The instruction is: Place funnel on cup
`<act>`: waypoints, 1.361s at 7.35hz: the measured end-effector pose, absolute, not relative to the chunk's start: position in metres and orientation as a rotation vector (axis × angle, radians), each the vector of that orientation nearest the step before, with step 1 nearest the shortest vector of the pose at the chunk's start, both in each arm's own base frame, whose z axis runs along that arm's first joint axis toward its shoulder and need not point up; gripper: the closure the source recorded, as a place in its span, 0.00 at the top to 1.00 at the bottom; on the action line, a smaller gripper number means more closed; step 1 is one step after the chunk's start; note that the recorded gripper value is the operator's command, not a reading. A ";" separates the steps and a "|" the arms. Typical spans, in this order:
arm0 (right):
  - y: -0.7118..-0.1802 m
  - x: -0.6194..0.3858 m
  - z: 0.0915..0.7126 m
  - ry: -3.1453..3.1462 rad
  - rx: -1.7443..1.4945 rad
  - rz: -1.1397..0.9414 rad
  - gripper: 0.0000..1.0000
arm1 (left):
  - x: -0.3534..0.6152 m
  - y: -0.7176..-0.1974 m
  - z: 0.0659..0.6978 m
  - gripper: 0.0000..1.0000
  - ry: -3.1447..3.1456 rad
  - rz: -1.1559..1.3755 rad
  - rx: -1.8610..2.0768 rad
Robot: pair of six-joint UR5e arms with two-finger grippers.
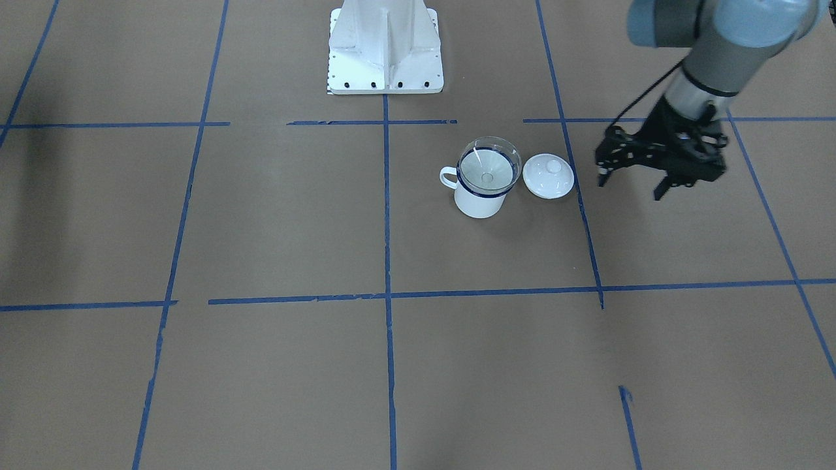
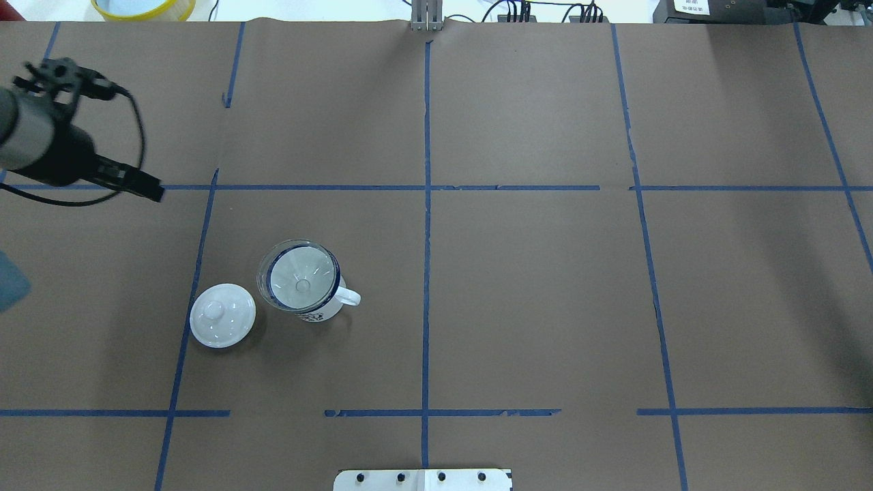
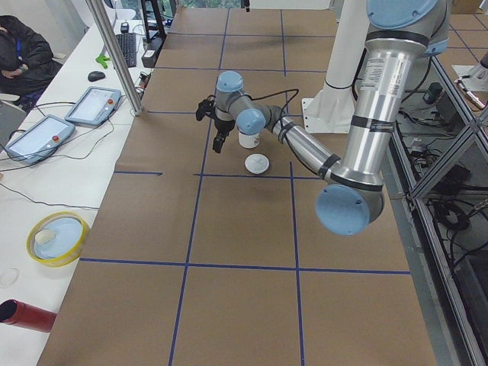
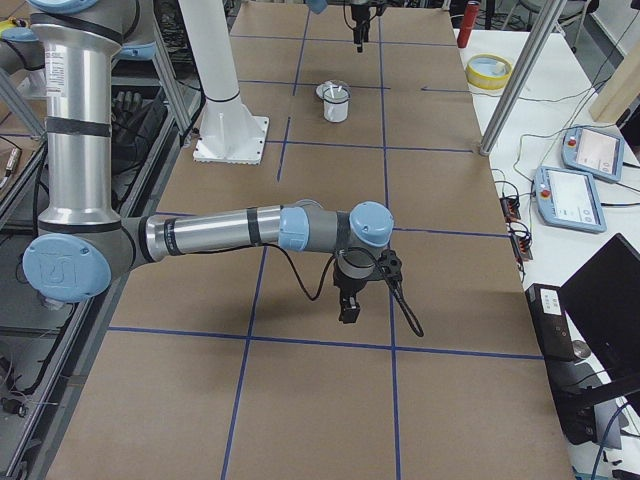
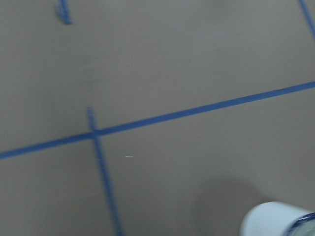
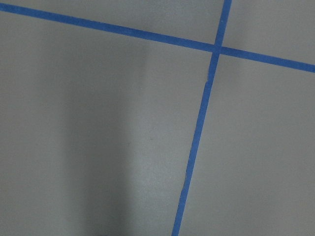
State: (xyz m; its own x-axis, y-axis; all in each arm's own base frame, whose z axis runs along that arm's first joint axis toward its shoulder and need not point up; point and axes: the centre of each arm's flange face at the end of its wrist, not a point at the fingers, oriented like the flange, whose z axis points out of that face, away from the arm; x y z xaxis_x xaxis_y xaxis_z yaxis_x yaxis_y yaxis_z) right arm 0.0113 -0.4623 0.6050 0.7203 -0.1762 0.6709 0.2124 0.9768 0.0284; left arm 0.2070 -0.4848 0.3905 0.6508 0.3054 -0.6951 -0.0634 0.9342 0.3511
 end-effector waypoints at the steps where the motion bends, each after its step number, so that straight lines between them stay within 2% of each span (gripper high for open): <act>1: -0.462 0.011 0.605 -0.736 -0.052 -0.215 1.00 | 0.135 -0.489 0.447 1.00 0.820 0.206 0.296; 3: -0.462 0.011 0.605 -0.736 -0.051 -0.215 1.00 | 0.020 -0.473 0.560 1.00 0.780 0.209 0.261; 5: -0.462 0.011 0.605 -0.736 -0.052 -0.215 1.00 | -0.039 -0.443 0.635 1.00 0.755 0.163 0.207; 7: -0.462 0.011 0.605 -0.736 -0.052 -0.215 1.00 | -0.060 -0.424 0.668 1.00 0.750 0.159 0.185; 10: -0.462 0.011 0.605 -0.736 -0.052 -0.215 1.00 | -0.071 -0.421 0.676 1.00 0.744 0.174 0.186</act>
